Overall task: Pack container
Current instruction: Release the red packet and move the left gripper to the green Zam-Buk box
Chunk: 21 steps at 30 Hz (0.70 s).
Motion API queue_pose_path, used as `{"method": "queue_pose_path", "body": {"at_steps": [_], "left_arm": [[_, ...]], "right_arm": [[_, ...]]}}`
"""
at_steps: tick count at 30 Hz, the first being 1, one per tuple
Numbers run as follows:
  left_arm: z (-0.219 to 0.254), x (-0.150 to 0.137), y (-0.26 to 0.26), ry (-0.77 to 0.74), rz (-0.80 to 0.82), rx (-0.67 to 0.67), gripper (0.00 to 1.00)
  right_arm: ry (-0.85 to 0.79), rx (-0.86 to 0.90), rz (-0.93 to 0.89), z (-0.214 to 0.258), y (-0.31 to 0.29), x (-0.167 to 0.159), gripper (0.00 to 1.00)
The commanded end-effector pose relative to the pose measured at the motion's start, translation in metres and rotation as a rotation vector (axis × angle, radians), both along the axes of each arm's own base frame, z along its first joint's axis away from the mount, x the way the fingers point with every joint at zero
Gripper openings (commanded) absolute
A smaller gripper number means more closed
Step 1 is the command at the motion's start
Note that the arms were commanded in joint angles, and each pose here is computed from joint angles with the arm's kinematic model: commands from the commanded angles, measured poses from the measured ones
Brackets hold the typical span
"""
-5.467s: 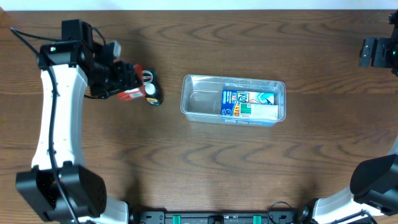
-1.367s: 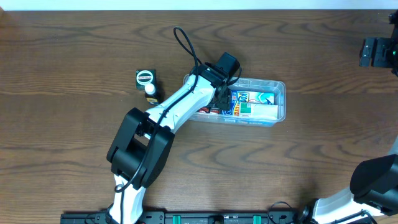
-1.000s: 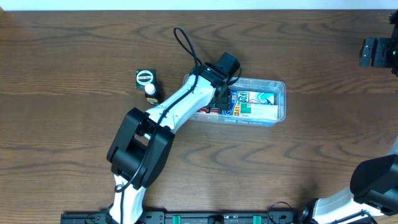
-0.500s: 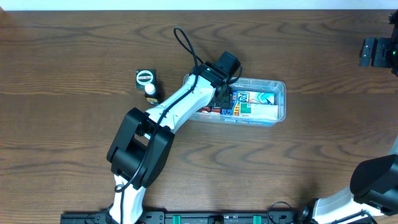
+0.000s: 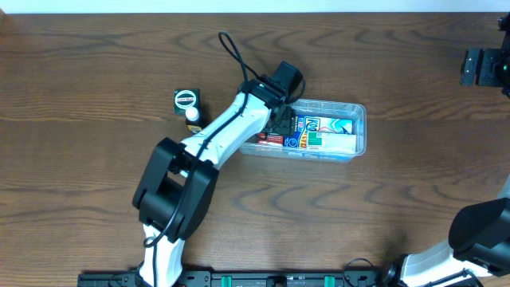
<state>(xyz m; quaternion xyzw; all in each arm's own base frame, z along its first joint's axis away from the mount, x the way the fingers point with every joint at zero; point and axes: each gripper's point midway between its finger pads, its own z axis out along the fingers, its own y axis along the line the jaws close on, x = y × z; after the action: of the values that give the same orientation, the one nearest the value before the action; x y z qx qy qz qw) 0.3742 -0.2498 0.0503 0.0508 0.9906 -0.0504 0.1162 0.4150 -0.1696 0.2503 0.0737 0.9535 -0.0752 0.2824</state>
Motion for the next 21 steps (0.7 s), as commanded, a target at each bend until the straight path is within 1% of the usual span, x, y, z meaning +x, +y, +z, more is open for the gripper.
{"method": "queue_pose_path", "body": {"at_steps": [1,7,10,13,15,21], "left_arm": [[0.052,0.01,-0.001,-0.104,-0.033,-0.049,0.79],[0.118,0.001,0.015,-0.213,-0.091,-0.08,0.79],[0.151,0.002,0.043,-0.271,-0.052,-0.087,0.8],[0.174,0.009,0.082,-0.316,0.023,-0.086,0.81],[0.183,0.018,0.117,-0.336,0.095,-0.074,0.84],[0.172,0.037,0.194,-0.313,0.241,-0.017,0.84]], "right_arm": [[-0.004,0.008,-0.018,0.001,-0.002,-0.002,0.99],[-0.004,0.008,-0.018,0.001,-0.002,-0.002,0.99],[-0.005,0.008,-0.018,0.001,-0.002,-0.002,0.99],[-0.005,0.008,-0.018,0.001,-0.002,-0.002,0.99],[-0.005,0.008,-0.018,0.001,-0.002,-0.002,0.99],[-0.005,0.008,-0.018,0.001,-0.002,-0.002,0.99]]}}
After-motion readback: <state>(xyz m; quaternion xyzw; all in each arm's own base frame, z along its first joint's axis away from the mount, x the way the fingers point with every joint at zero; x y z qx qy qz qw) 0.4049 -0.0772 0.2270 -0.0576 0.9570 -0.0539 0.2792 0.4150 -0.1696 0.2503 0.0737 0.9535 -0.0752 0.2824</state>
